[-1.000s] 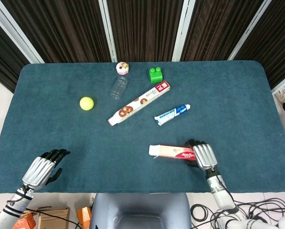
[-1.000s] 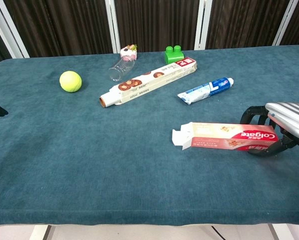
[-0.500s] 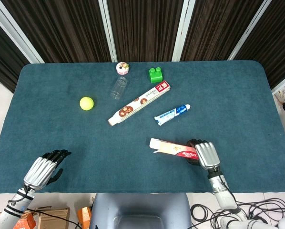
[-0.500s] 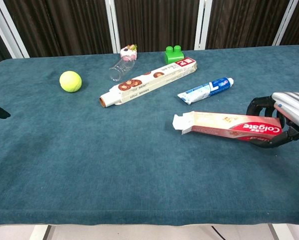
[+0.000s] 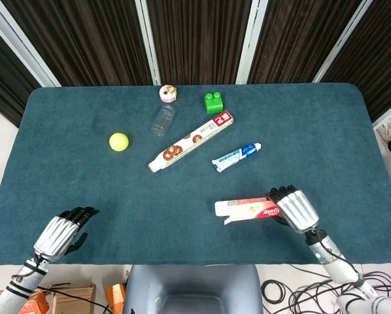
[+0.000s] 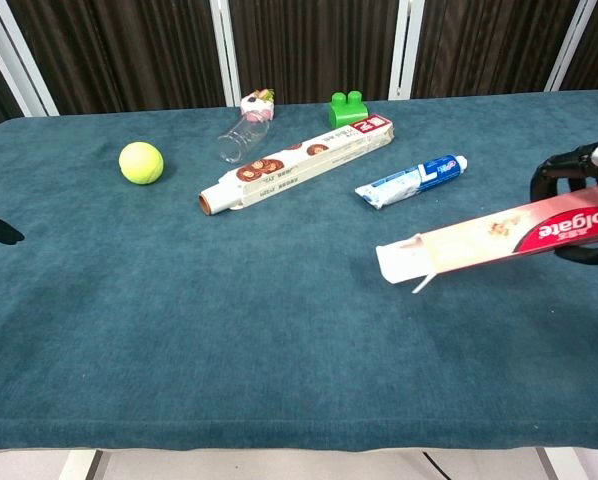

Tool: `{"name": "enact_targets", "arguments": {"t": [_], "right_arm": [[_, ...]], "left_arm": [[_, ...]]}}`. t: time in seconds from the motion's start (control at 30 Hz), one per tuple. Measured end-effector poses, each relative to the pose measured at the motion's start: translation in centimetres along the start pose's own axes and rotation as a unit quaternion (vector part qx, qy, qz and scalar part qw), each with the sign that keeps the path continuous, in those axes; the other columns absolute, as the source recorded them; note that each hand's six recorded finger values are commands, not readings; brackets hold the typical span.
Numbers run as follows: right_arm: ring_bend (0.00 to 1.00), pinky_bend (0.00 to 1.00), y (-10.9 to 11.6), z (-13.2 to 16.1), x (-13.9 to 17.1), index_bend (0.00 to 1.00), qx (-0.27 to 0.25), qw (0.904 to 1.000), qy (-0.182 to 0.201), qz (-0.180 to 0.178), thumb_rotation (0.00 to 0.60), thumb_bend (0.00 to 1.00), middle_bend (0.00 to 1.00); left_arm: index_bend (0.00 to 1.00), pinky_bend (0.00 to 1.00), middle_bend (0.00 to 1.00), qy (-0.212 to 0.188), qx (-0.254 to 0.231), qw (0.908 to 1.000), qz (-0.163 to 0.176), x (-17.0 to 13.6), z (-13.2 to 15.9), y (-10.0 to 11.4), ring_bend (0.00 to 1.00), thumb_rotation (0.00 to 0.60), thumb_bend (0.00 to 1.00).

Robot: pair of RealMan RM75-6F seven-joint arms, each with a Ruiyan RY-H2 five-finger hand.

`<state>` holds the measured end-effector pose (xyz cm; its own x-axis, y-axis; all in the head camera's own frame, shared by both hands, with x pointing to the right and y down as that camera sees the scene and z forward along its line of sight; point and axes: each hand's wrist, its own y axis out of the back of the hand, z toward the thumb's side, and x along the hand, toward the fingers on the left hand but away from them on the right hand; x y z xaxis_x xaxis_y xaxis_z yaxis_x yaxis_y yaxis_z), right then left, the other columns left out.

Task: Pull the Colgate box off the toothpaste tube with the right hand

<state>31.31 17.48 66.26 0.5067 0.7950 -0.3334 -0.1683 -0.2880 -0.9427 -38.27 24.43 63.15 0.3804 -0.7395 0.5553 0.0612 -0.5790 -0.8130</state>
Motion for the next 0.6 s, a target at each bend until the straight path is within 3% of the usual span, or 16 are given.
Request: {"name": "enact_targets", "arguments": {"t": [0.2, 0.33, 0.6], "right_arm": [[0.45, 0.54, 1.5, -1.3, 0.9, 0.50, 0.117, 0.9924, 0.019, -0.031, 0.600, 0.34, 0.48], [0.45, 0.54, 2.7, -2.1, 1.3, 0.50, 0.202, 0.9769, 0.025, -0.066, 0.600, 0.34, 0.48], [0.45, 0.54, 3.6, -2.9, 2.0, 0.51, 0.248, 0.9633, 0.033, -0.098, 0.600, 0.34, 0.48]], "left_arm": [[0.22, 0.44, 0.23, 0.002, -0.004, 1.0000, 0.004, -0.1, -0.2, 0.3, 0.24, 0.600, 0.46], [0.22, 0.44, 0.23, 0.004, -0.007, 0.9999, 0.007, -0.2, -0.3, 0.4, 0.24, 0.600, 0.46], [0.22, 0.44, 0.23, 0.002, -0.007, 1.0000, 0.005, -0.2, -0.3, 0.4, 0.24, 0.600, 0.46]]}}
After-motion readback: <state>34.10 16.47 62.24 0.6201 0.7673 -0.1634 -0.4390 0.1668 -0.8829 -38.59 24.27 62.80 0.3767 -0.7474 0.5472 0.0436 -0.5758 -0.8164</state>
